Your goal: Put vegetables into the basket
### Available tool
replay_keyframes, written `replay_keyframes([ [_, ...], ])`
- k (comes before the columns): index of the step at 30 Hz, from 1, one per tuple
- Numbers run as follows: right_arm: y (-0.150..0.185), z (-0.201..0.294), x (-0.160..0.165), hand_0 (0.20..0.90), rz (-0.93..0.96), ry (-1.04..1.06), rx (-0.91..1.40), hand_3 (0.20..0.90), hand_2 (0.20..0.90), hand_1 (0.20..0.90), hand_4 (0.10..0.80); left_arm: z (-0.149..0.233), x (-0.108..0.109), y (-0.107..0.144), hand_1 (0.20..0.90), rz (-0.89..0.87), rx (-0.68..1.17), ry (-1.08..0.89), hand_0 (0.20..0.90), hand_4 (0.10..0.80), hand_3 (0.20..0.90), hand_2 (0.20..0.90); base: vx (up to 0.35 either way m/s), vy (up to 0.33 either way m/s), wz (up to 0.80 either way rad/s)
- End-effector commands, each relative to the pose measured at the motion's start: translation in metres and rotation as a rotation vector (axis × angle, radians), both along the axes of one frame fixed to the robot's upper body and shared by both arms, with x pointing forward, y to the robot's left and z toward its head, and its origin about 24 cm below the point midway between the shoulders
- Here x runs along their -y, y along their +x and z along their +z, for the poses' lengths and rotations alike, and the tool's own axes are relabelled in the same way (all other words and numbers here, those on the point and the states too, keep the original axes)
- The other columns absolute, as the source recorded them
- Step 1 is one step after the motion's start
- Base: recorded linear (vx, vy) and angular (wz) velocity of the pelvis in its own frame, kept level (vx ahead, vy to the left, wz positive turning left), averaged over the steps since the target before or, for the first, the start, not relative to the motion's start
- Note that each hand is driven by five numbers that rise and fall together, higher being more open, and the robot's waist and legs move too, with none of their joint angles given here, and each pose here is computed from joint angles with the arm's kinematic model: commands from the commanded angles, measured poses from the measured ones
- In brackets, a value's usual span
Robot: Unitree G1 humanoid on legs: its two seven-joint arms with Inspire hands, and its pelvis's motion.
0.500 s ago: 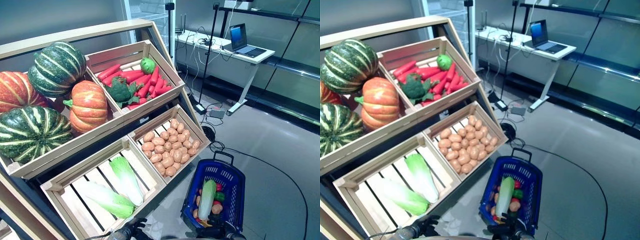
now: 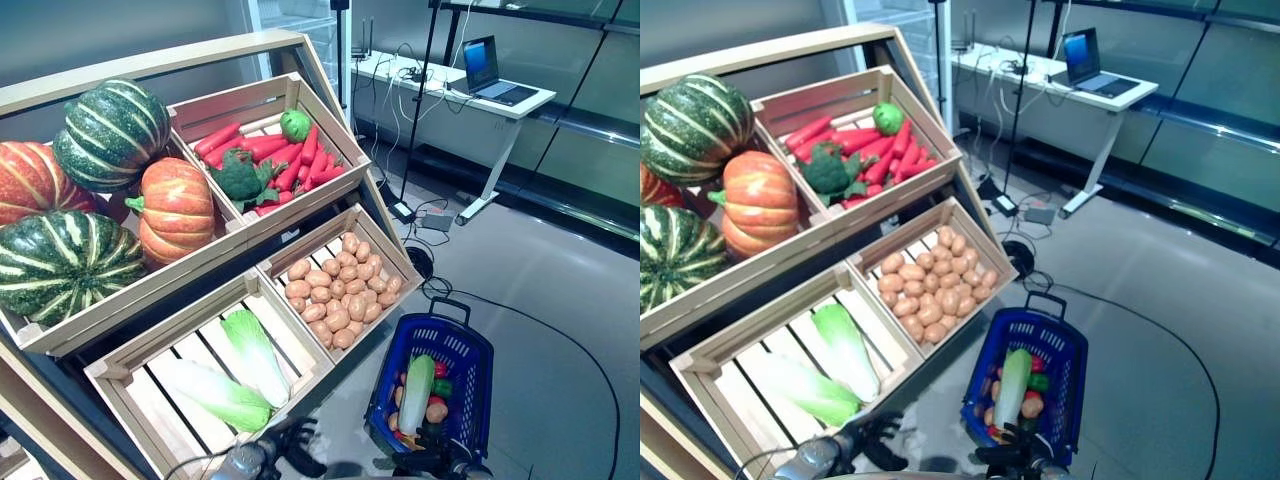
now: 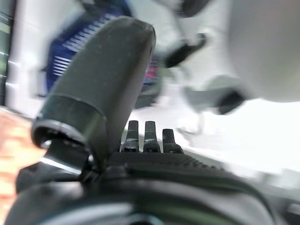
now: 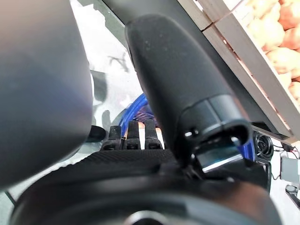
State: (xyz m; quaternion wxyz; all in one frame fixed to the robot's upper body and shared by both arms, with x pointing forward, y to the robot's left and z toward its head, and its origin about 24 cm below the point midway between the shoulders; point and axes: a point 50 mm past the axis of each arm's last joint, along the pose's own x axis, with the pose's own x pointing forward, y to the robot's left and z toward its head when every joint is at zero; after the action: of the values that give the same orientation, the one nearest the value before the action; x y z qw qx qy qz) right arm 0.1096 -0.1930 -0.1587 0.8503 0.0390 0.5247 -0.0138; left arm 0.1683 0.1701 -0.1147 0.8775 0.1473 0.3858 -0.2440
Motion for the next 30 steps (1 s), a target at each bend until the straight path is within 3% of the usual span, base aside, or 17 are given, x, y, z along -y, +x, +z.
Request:
replay_keyframes([
  [1,0.033,0.014,0.004,0.9,0.119,-0.012,0.106,0.9,0.9,0.9,0.8,0.079,0.009,0.081,0.9,-0.109,0.385,-0.115,0.9,0.8,0.9,0.9,0.0,0.0,0.0],
  [6,0.02,0.011,0.012,0.9,0.103,-0.023,0.092,0.9,0.9,0.9,0.8,0.133,-0.006,0.101,0.9,-0.156,0.59,-0.1,0.9,0.8,0.9,0.9,0.02,0.001,0.01],
  [10,0.014,0.011,0.017,0.9,0.076,-0.024,0.088,0.9,0.9,0.9,0.8,0.151,-0.021,0.106,0.9,-0.155,0.648,-0.025,0.9,0.8,0.9,0.9,0.0,0.0,0.0],
  [16,0.006,0.014,0.04,0.9,0.018,-0.06,0.106,0.9,0.9,0.9,0.8,0.177,-0.078,0.109,0.9,-0.112,0.727,0.362,0.9,0.8,0.9,0.9,-0.023,0.032,0.08],
  [26,0.049,0.041,0.072,0.9,0.033,-0.117,0.264,0.9,0.9,0.9,0.8,0.223,-0.115,0.116,0.9,-0.179,0.887,0.875,0.9,0.8,0.9,0.9,-0.188,0.005,0.17],
  [30,0.061,0.049,0.078,0.9,0.004,-0.128,0.315,0.9,0.9,0.9,0.8,0.232,-0.118,0.115,0.9,-0.223,0.912,1.018,0.9,0.8,0.9,0.9,-0.097,-0.026,0.2],
])
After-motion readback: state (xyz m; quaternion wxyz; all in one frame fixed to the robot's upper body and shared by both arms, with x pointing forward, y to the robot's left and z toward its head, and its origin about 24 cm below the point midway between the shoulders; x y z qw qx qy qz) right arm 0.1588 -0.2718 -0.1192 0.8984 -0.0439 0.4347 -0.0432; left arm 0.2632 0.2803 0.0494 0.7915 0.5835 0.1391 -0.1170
